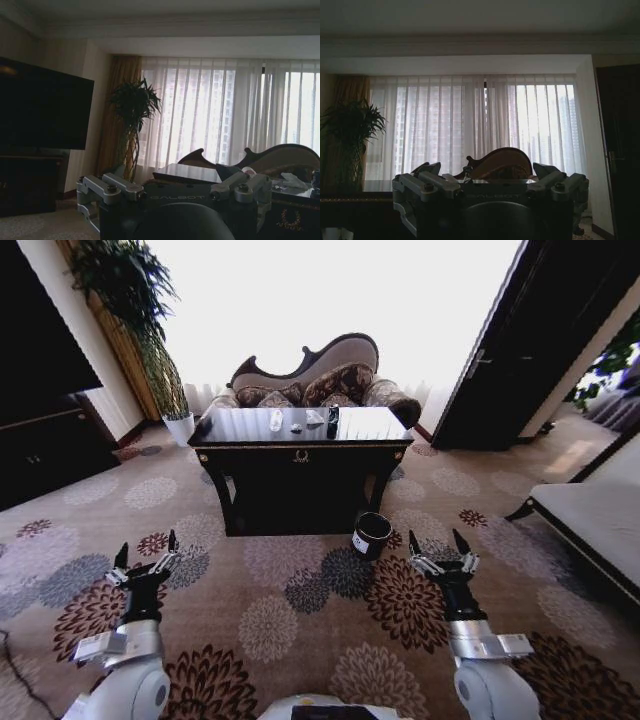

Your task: Move to the front of the table and place the trash on the table into the trash bin.

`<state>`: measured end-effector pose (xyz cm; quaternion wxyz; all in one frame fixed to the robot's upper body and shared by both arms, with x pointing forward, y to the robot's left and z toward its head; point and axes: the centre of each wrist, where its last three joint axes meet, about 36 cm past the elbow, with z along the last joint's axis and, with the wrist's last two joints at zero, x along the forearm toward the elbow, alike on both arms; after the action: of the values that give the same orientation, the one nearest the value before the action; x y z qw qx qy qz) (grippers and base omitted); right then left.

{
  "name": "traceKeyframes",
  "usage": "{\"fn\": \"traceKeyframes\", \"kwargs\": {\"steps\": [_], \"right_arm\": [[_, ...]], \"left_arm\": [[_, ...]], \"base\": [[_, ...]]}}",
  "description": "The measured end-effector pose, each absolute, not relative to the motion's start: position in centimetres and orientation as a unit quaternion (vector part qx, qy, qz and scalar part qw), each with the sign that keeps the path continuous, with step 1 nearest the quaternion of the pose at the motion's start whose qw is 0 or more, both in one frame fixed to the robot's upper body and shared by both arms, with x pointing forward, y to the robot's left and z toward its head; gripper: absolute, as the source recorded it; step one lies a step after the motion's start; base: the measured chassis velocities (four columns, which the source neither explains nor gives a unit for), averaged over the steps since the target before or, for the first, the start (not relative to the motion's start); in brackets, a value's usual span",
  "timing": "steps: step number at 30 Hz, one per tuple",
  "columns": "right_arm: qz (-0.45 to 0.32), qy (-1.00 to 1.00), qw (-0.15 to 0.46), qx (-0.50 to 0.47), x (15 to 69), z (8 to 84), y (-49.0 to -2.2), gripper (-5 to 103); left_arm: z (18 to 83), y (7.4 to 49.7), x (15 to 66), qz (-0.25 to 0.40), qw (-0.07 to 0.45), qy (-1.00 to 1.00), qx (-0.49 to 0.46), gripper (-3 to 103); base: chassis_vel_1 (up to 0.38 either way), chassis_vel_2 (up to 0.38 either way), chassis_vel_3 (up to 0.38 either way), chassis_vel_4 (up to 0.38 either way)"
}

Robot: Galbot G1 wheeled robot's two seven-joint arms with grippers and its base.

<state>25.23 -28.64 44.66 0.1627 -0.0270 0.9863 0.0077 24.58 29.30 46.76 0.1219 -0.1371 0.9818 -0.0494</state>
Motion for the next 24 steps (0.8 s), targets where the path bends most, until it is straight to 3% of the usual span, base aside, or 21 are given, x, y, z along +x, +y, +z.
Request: {"fn": "traceKeyframes", "kwargs": {"steps": [24], "right_arm": [[0.018, 0.984, 0.174, -0.036, 25.02, 44.64, -28.65, 100]], "left_arm": [[46.67, 29.31, 24.52, -0.044, 0.123, 0.982, -0.134, 100]], "base": [[0.000, 0.000, 0.000, 0.000]]}}
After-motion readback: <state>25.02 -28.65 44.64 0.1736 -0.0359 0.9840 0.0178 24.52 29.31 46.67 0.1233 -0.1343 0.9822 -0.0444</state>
